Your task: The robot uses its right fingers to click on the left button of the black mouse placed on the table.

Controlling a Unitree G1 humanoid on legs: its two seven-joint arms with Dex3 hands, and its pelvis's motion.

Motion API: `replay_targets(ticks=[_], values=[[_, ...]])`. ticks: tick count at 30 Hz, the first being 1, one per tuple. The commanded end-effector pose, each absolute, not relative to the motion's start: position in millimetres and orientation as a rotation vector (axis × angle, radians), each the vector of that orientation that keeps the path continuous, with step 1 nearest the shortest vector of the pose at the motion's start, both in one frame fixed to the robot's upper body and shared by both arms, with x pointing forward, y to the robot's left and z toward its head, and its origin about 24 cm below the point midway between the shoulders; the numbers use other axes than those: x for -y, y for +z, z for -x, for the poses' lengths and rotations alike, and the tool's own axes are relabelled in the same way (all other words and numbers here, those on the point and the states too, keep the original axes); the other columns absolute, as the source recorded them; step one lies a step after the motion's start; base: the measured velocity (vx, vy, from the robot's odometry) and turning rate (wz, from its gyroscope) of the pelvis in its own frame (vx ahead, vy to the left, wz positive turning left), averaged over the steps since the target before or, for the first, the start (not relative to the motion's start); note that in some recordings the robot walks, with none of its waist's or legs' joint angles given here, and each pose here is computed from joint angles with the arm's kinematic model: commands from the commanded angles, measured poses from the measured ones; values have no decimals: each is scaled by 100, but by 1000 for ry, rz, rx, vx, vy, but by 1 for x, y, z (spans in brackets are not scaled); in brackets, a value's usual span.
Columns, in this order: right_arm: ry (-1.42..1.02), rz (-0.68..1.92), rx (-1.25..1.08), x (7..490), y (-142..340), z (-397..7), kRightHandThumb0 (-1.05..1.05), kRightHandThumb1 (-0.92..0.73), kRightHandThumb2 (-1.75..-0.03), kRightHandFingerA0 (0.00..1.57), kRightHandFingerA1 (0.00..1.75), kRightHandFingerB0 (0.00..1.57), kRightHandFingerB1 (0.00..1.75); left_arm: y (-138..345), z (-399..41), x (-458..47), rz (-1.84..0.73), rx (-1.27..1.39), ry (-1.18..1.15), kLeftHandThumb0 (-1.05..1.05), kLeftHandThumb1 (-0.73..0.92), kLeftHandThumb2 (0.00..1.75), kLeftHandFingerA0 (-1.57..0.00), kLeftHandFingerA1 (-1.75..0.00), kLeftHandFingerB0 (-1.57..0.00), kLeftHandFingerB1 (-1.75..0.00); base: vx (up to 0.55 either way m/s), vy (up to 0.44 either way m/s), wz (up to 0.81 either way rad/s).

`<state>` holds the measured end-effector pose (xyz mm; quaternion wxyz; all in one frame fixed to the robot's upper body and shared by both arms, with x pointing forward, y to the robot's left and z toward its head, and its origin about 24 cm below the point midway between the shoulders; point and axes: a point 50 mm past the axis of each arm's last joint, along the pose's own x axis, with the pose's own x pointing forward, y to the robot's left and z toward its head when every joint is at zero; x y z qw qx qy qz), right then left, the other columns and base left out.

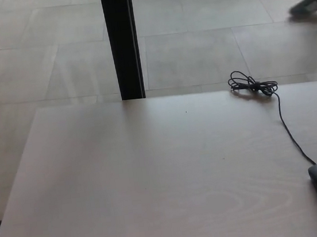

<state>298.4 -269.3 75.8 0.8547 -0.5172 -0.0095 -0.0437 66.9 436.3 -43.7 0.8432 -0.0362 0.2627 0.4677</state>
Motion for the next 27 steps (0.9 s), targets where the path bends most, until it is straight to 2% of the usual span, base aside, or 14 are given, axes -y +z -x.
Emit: replay_targets(ticks=[1, 3, 4, 5, 6, 8, 9, 11, 13, 14, 20, 21, 23, 27], values=[[85, 1565, 182, 269, 77, -291, -73, -84, -66, 52, 47, 49, 36, -32, -67, -446, 52, -505, 1009, -90, 92, 87, -76, -55, -58, -50, 0, 0, 0], [99, 1576, 179, 266, 75, -291, -74, -83, -66, 51, 47, 49, 36, -32, -68, -447, 52, -511, 1005, -90, 92, 88, -76, -55, -58, -49, 0, 0, 0], [146, 1579, 168, 261, 72, -289, -77, -73, -112, 43, 58, 34, 48, -31, -68, -447, 44, -508, 997, -91, 92, 88, -69, -53, -57, -49, 0, 0, 0], [164, 1586, 170, 258, 70, -289, -76, -86, -66, 49, 46, 46, 36, -30, -69, -447, 39, -504, 1000, -91, 92, 89, -72, -56, -58, -51, 0, 0, 0], [174, 1592, 177, 255, 68, -287, -76, -73, -112, 45, 59, 35, 48, -30, -70, -447, 30, -505, 1004, -91, 91, 91, -73, -55, -60, -50, 0, 0, 0], [184, 1588, 180, 252, 66, -287, -76, -72, -111, 46, 59, 35, 48, -29, -71, -447, 37, -502, 1012, -91, 92, 88, -76, -57, -66, -51, 0, 0, 0], [195, 1571, 167, 250, 65, -286, -75, -86, -66, 48, 46, 45, 35, -29, -72, -447, 32, -499, 1014, -91, 91, 88, -75, -57, -65, -52, 0, 0, 0], [204, 1563, 176, 248, 63, -284, -73, -85, -66, 48, 47, 44, 37, -30, -71, -446, 39, -487, 1003, -92, 92, 87, -75, -57, -64, -52, 0, 0, 0], [210, 1560, 176, 249, 60, -283, -73, -72, -112, 45, 61, 32, 49, -30, -71, -446, 42, -487, 1007, -94, 92, 90, -76, -57, -65, -51, 0, 0, 0], [213, 1572, 177, 250, 58, -282, -75, -88, -67, 47, 50, 44, 37, -30, -71, -446, 47, -491, 1005, -89, 92, 86, -73, -56, -64, -51, 0, 0, 0], [185, 1620, 141, 265, 51, -278, -76, -88, -67, 48, 51, 46, 36, -31, -69, -446, 39, -498, 1003, -89, 92, 89, -71, -55, -59, -50, 0, 0, 0], [187, 1632, 149, 267, 52, -277, -75, -87, -67, 48, 52, 46, 36, -31, -69, -446, 30, -508, 1001, -77, 82, 126, -66, -64, -51, -55, 0, 0, 0], [184, 1642, 124, 271, 51, -276, -76, -87, -67, 47, 52, 46, 36, -30, -69, -447, 28, -506, 1006, -89, 91, 88, -73, -55, -64, -51, 0, 0, 0], [178, 1672, 121, 277, 48, -272, -78, -89, -67, 48, 53, 46, 36, -30, -70, -447, 20, -503, 1005, -92, 92, 90, -74, -57, -62, -52, 0, 0, 0]])
